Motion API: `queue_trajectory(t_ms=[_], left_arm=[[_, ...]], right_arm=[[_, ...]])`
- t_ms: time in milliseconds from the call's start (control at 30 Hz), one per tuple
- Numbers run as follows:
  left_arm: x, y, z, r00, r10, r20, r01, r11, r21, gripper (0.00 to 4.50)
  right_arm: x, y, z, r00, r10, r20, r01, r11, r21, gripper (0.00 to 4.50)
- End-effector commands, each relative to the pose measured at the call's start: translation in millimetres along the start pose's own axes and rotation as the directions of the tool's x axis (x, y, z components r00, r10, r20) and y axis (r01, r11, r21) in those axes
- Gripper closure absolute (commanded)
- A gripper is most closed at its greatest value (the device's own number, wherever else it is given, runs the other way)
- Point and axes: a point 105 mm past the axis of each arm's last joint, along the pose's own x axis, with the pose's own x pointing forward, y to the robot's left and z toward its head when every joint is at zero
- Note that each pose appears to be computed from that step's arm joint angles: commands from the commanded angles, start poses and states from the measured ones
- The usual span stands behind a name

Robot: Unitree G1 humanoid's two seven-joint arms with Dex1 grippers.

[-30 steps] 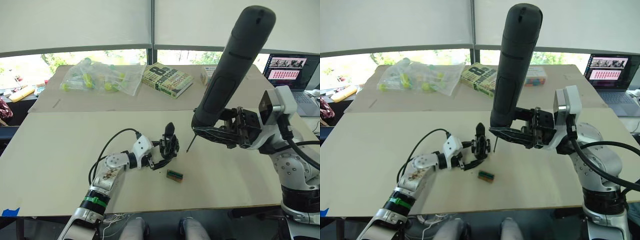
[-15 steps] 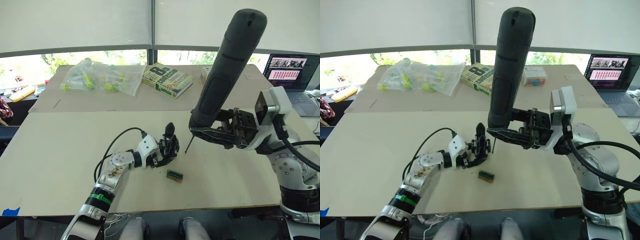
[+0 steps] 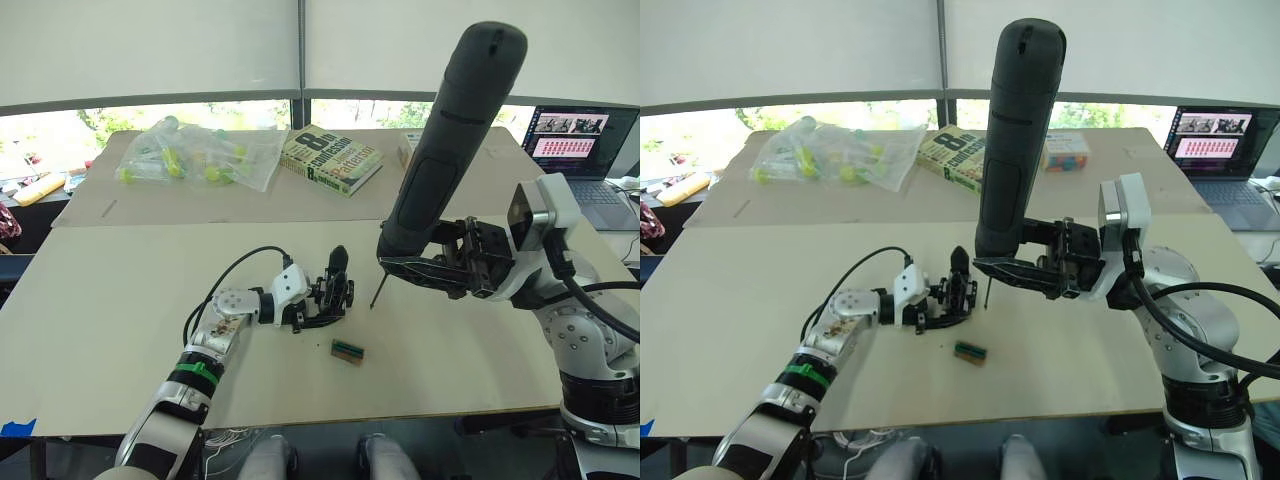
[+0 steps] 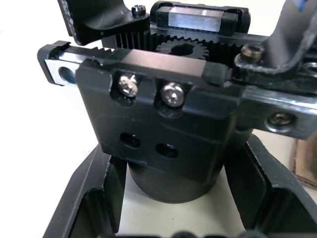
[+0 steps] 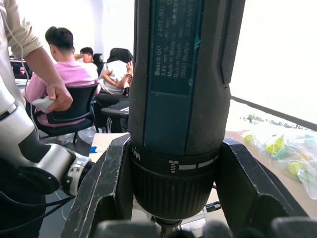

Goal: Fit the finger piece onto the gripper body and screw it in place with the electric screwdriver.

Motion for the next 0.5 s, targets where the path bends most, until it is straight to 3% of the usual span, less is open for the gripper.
queue_trajectory(t_ms=[33,133,267,300,500], left_arm=[[0,-1,-6,0.999,-0.027,-0.017,0.027,1.0,-0.002,2.17],[2,1,-4,1.0,-0.017,0.014,0.017,0.999,-0.048,2.17],[1,4,2,0.998,0.035,0.049,-0.032,0.997,-0.063,0.2],[-1,5,3,0.997,0.05,0.06,-0.045,0.996,-0.074,0.01],[-9,-7,7,0.993,0.099,0.062,-0.095,0.993,-0.072,0.01]], right_arm=[[4,6,17,0.999,0.036,0.031,-0.034,0.997,-0.068,2.54],[4,7,16,0.999,0.036,0.031,-0.034,0.997,-0.067,2.54],[3,8,16,0.999,0.036,0.034,-0.033,0.997,-0.063,2.54],[3,8,16,0.999,0.036,0.035,-0.034,0.997,-0.063,2.54],[4,8,15,0.998,0.041,0.04,-0.039,0.997,-0.062,2.54]])
